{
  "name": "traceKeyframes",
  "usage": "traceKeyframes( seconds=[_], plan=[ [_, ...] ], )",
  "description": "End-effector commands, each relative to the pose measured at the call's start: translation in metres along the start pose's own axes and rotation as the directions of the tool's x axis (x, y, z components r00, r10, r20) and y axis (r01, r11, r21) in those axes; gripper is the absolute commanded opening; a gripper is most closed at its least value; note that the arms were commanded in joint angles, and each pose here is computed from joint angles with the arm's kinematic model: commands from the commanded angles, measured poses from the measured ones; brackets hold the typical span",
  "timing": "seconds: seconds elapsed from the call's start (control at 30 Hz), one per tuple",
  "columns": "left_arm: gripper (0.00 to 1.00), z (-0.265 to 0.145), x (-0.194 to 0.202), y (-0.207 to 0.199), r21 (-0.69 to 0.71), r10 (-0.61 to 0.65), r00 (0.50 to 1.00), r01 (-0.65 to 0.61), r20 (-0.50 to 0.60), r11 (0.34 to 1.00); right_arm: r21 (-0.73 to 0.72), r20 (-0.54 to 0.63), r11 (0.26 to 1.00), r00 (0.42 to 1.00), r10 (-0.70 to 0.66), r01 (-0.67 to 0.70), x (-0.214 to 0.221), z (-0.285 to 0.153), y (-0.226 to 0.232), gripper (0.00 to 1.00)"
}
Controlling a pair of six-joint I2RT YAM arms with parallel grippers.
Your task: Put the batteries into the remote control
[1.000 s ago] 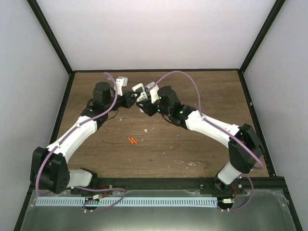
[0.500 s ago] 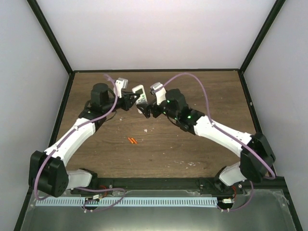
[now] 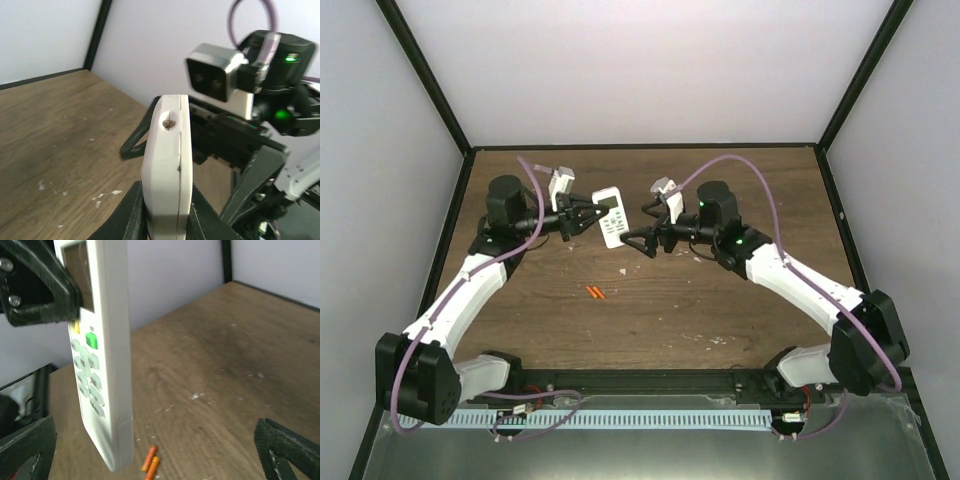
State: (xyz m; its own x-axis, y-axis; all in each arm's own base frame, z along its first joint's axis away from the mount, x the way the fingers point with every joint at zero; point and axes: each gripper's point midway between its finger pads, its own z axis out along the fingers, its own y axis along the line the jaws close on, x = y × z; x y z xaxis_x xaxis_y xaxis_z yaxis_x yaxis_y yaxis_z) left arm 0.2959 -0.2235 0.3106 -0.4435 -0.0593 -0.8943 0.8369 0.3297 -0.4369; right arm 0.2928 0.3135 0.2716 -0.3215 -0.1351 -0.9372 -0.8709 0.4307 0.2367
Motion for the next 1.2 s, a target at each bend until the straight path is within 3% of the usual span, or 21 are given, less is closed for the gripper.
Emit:
traceKeyframes(
  seconds=[0.0, 0.53, 1.17],
  plan=[
    [0.00, -0.007, -0.005, -0.038, 0.160, 0.062, 0.998, -0.062, 0.002, 0.985, -0.202, -0.018, 0.979, 1.000, -0.012, 0.008, -0.003, 0.006, 0.030, 0.99],
    [0.00, -0.010, 0.002, -0.044, 0.179, 0.056, 0.998, -0.056, 0.004, 0.982, -0.375, -0.037, 0.927, 0.999, -0.001, -0.013, -0.006, 0.013, 0.051, 0.43],
    [0.00, -0.007, 0.007, -0.033, 0.138, 0.063, 0.997, -0.067, 0.034, 0.988, -0.465, -0.073, 0.885, 0.997, -0.004, -0.031, -0.004, 0.012, 0.067, 0.04]
  ],
)
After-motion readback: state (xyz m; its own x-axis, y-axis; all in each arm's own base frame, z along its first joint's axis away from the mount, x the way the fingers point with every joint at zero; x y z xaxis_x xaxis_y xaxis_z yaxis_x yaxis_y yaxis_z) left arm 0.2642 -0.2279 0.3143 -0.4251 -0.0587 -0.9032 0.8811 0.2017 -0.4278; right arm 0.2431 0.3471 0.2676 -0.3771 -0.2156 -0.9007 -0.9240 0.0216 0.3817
